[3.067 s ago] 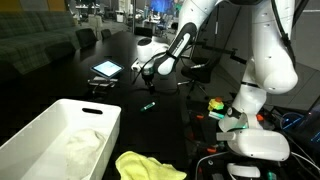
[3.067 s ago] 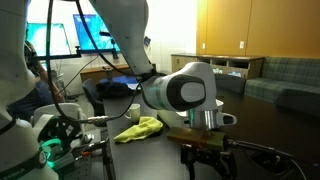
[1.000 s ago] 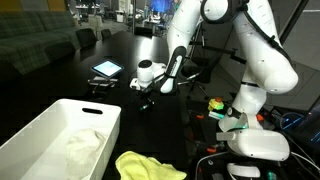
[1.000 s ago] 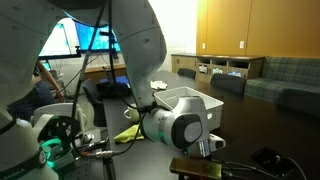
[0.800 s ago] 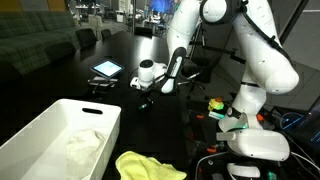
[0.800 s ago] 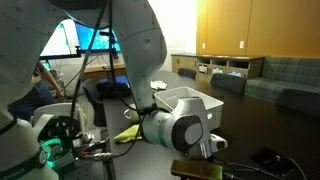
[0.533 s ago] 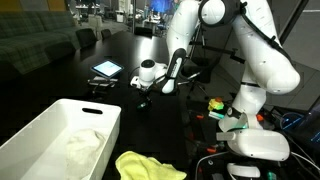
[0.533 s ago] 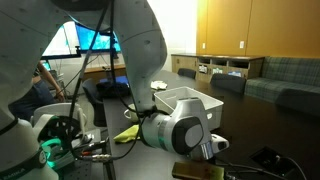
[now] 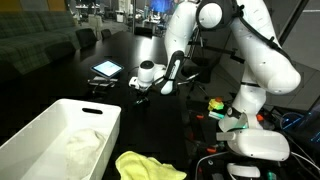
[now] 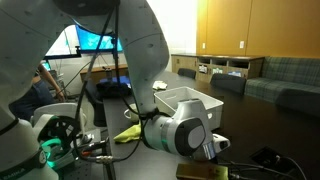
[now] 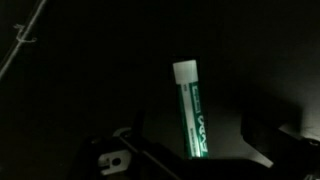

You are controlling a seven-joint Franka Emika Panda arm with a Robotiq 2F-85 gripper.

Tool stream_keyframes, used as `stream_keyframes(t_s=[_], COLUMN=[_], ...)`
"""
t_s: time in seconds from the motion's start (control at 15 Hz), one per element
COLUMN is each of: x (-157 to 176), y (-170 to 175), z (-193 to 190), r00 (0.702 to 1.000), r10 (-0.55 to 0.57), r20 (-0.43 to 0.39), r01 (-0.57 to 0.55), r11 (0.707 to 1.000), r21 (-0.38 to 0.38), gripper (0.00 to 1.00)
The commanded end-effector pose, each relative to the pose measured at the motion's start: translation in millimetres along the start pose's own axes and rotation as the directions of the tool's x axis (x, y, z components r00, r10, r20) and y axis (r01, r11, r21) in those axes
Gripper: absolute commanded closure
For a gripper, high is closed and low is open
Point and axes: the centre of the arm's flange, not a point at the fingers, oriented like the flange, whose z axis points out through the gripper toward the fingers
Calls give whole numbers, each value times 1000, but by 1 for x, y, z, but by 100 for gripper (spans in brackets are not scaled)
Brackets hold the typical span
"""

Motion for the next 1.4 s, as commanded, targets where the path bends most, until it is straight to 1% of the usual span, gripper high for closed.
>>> stream_keyframes(t_s=[0.0,0.27,0.53,0.73,0.93,1.33], x=[7,4,5,3,0,-6], y=[4,6,9,10,11,17], z=[10,5,2,6,3,-11], r00=[999,998,999,998,998,999], r10=[-40,-41,6,26,36,34], r20=[-35,-44,-52,-59,-57,-38], r01=[39,41,-2,-21,-31,-31], r11=[999,999,998,995,995,997], r21=[-23,-12,67,94,95,66], gripper=[0,0,0,0,0,0])
